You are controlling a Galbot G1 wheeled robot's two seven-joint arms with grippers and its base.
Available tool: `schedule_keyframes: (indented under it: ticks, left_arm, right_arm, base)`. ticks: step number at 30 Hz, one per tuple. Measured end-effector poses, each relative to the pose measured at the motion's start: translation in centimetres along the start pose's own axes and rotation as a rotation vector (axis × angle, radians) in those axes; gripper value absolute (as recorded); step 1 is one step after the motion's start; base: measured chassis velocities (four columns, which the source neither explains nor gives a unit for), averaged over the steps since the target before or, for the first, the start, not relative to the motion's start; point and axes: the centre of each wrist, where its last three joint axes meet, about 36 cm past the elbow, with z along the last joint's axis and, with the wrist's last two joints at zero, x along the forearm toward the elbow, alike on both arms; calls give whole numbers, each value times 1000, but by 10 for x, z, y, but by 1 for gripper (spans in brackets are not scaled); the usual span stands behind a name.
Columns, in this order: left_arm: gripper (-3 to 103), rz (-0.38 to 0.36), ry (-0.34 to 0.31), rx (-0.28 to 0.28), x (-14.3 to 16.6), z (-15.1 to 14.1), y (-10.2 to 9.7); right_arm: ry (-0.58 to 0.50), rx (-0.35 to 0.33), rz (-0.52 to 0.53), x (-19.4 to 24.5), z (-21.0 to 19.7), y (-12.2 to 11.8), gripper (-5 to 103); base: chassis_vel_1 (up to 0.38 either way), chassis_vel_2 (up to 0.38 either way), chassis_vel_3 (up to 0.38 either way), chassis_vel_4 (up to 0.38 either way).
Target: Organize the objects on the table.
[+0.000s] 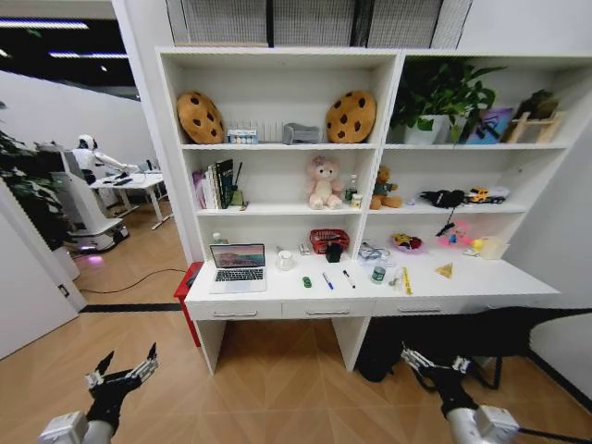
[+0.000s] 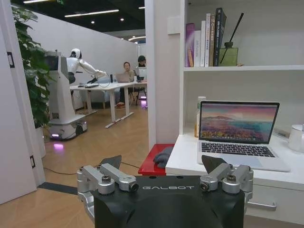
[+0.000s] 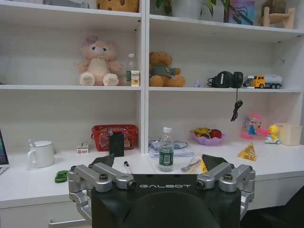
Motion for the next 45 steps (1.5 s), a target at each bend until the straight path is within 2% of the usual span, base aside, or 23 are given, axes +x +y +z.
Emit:
schedule_keyframes:
  ticks: [13,15,24,28,45]
  left_arm:
    - [96,33,2,25,3,2,-6]
    - [96,67,-11,21,4,2,-6]
    - [96,108,-29,6,6,4,-7]
    - [96,110,-31,1,6,5,-8]
    - [96,101,-32,-12,6,5,-6]
  right_arm:
    - [-23,-26,14,-4,4,0,100]
    - [-30,-26,4,-5,7,-1,100]
    - [-42,-20,-61,-4,9,-3,100]
    - [-41,-2,-103,-2,11,-2,100]
    - [-57,-6,-96,-11,18,7,100]
  base:
    - [0,0,0,0]
    - [0,0,0,0]
    - [0,0,0,0]
    - [0,0,0,0]
    - [0,0,0,0]
